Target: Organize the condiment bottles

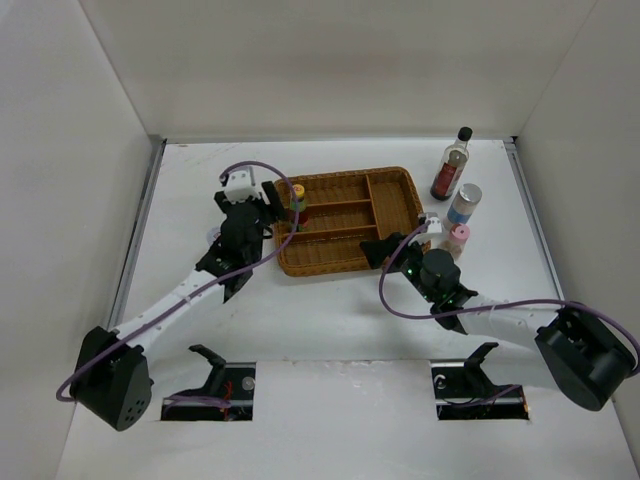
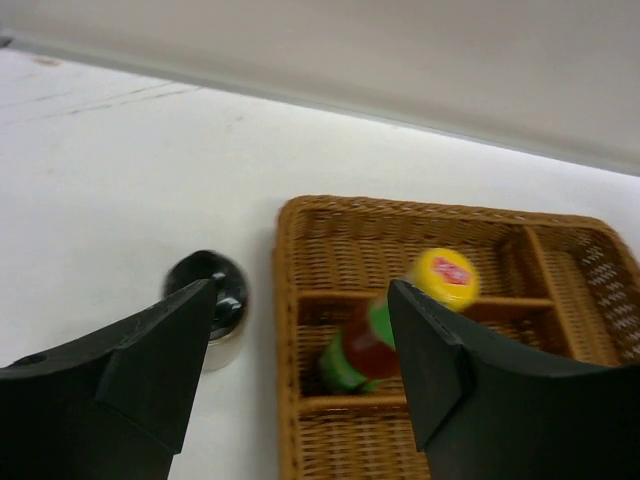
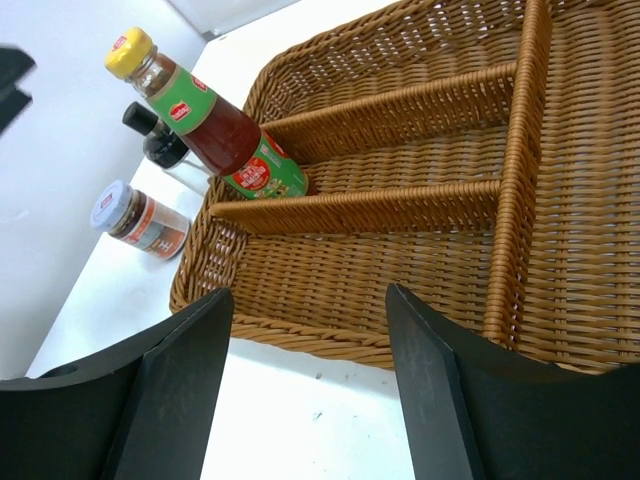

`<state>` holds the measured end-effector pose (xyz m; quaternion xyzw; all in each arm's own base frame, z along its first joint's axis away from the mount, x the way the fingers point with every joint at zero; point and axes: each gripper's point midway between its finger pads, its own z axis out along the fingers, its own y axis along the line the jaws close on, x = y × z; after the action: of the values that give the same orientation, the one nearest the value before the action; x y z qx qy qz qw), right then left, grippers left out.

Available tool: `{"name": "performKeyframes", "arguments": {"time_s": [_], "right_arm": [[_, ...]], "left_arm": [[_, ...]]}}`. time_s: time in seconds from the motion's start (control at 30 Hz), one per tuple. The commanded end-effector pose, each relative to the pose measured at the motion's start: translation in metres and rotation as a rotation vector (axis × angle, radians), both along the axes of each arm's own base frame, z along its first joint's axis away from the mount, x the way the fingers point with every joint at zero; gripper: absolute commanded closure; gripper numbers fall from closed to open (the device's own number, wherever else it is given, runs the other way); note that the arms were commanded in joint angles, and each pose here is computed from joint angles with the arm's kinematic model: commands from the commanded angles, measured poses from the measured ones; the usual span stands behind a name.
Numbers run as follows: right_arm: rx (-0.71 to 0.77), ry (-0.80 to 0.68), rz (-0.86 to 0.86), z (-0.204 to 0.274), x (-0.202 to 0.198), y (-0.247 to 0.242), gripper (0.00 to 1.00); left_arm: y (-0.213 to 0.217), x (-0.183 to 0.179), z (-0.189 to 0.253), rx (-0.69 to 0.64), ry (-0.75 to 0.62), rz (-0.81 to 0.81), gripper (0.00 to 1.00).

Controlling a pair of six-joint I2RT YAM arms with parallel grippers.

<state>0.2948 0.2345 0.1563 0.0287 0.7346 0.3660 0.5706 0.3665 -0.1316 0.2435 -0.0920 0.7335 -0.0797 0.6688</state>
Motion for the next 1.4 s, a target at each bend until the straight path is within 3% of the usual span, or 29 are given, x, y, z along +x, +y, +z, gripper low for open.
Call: {"name": "performKeyframes", "arguments": {"time_s": [0.0,0.23,0.53,0.97,1.07,1.2,1.37], "right_arm": [[0.023,-0.029,-0.017,0.011,0.006,0.001,0.30],[0.022,-0.030,-0.022,0.011,0.006,-0.001,0.24],[0.014,-0.019,-0.003,0.007,0.007,0.004,0.22],[0.008,-0.024,0.022,0.009,0.005,0.011,0.21],[0.006,-0.020,0.025,0.007,0.005,0.012,0.21],[0.009,-0.027,0.036,0.010,0.003,0.014,0.21],[0.010,-0.028,0.039,0.010,0.003,0.015,0.21]], "left_arm": [[0.027,-0.001,-0.022,-0.028,0.060,0.073,0.31],[0.026,0.020,-0.067,0.035,0.203,0.069,0.29],[0.053,0.044,-0.084,0.037,0.204,0.148,0.29],[0.047,0.073,-0.102,0.032,0.226,0.109,0.28],[0.051,0.079,-0.101,0.032,0.218,0.133,0.37],[0.058,0.079,-0.085,0.015,0.163,0.166,0.65],[0.072,0.061,-0.034,-0.019,0.037,0.208,0.70]]}}
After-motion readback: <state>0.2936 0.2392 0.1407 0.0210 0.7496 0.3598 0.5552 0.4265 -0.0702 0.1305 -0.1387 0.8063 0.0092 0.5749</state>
